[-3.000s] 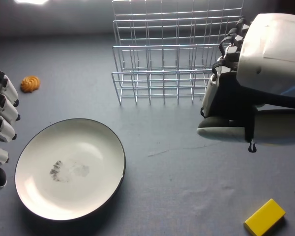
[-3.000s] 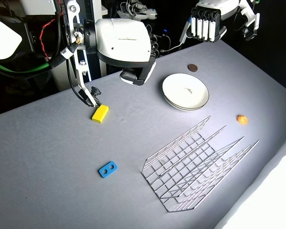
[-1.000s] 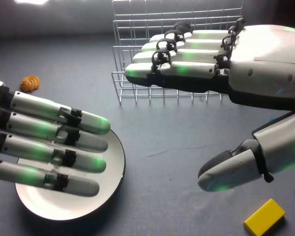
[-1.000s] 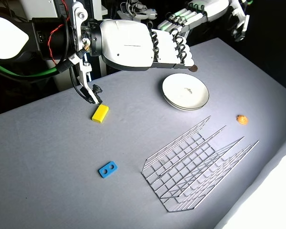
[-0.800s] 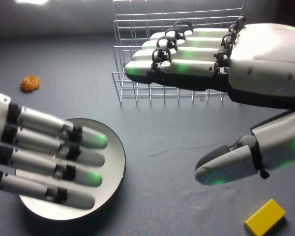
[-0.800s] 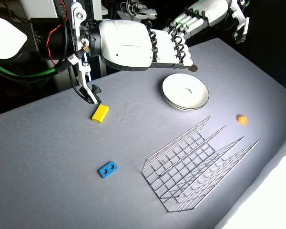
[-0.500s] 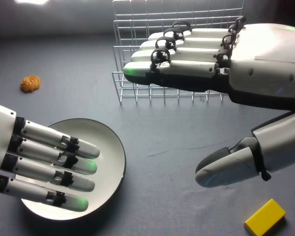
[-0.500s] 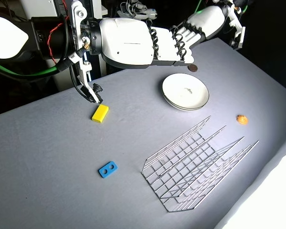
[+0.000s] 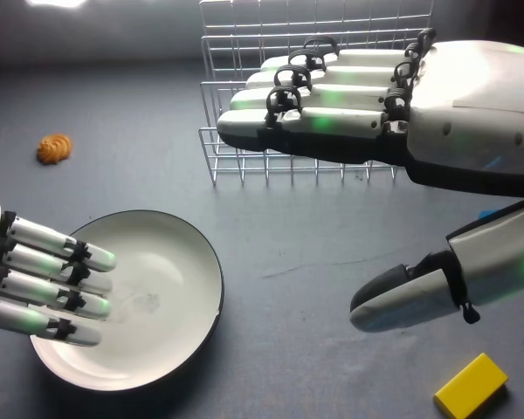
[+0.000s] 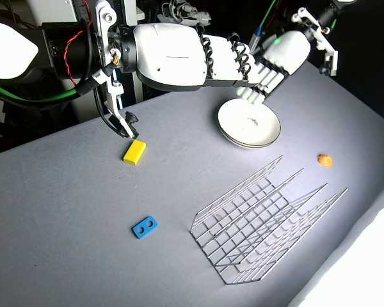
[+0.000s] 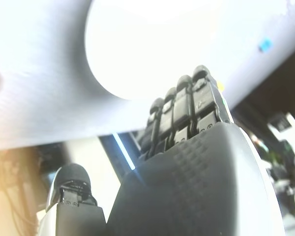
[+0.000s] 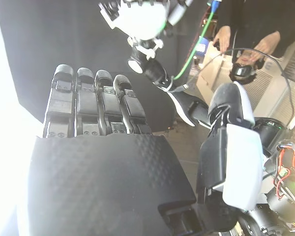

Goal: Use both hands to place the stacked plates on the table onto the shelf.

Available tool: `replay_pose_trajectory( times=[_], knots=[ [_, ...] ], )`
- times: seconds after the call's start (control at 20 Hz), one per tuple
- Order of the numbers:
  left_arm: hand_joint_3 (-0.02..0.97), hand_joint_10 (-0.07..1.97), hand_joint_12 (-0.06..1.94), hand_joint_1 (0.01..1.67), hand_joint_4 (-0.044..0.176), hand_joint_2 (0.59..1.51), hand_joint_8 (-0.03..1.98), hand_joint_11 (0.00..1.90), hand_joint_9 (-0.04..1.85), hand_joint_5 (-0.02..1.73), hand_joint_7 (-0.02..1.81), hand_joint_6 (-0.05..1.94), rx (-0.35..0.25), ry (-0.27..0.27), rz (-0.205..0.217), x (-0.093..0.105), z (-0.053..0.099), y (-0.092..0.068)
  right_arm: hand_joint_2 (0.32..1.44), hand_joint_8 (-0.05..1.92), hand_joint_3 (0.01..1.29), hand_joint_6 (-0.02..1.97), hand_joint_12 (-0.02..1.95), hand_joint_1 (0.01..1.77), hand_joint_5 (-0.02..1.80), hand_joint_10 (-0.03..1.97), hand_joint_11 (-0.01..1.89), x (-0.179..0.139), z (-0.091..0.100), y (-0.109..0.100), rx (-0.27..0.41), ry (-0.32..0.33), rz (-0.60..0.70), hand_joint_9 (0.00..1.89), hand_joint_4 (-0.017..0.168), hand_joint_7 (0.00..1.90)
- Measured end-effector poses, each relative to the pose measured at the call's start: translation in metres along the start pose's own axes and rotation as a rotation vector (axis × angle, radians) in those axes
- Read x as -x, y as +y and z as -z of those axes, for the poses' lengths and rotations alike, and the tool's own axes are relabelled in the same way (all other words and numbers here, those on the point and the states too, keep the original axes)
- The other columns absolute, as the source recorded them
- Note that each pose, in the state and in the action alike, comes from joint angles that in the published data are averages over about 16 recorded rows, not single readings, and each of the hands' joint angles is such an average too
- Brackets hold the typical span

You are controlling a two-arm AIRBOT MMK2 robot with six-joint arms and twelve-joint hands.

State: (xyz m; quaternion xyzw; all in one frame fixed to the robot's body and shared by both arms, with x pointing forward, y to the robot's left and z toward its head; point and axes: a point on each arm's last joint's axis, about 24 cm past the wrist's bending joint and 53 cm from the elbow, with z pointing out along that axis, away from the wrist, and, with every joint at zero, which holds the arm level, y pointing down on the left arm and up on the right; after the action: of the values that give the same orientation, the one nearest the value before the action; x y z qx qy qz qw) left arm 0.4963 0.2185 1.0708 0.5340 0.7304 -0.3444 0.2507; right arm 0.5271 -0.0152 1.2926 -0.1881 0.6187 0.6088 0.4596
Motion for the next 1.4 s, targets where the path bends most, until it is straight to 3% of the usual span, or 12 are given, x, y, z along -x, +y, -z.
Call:
replay_pose_trajectory(
  times=[0.3,0.8,1.0,1.4],
  knots=[
    [0.021,0.01,-0.01,0.02,-0.001,1.07,-0.01,0.02,0.02,0.02,0.01,-0.01,0.034,0.052,0.026,-0.021,-0.001,0.02,1.01,0.01,0.03,0.03,0.01,0.65,0.02,0.01,0.02,-0.002,0.0,0.0,0.001,0.004,0.005,0.02,-0.005,0.02],
    [0.013,0.01,-0.01,0.02,-0.002,1.065,-0.01,0.02,0.02,0.02,0.01,-0.01,0.071,0.092,0.06,-0.042,-0.004,0.043,0.99,0.01,0.03,0.03,0.14,1.17,0.02,0.0,0.02,-0.007,0.0,-0.001,-0.002,0.015,0.023,0.02,-0.002,0.02],
    [0.013,0.01,-0.01,0.02,-0.003,1.069,-0.01,0.02,0.02,0.01,0.01,-0.01,0.086,0.102,0.076,-0.049,-0.003,0.051,0.98,0.01,0.03,0.03,0.19,1.23,0.02,0.0,0.02,-0.009,-0.001,-0.001,-0.005,0.018,0.034,0.02,-0.002,0.02],
    [0.012,0.01,-0.01,0.02,-0.006,1.078,-0.01,0.02,0.02,0.0,0.0,-0.02,0.095,0.115,0.114,-0.06,-0.004,0.055,0.96,0.01,0.03,0.03,0.19,1.18,0.02,0.0,0.02,-0.012,-0.001,-0.004,-0.015,0.025,0.051,0.02,-0.002,0.02]
  ],
)
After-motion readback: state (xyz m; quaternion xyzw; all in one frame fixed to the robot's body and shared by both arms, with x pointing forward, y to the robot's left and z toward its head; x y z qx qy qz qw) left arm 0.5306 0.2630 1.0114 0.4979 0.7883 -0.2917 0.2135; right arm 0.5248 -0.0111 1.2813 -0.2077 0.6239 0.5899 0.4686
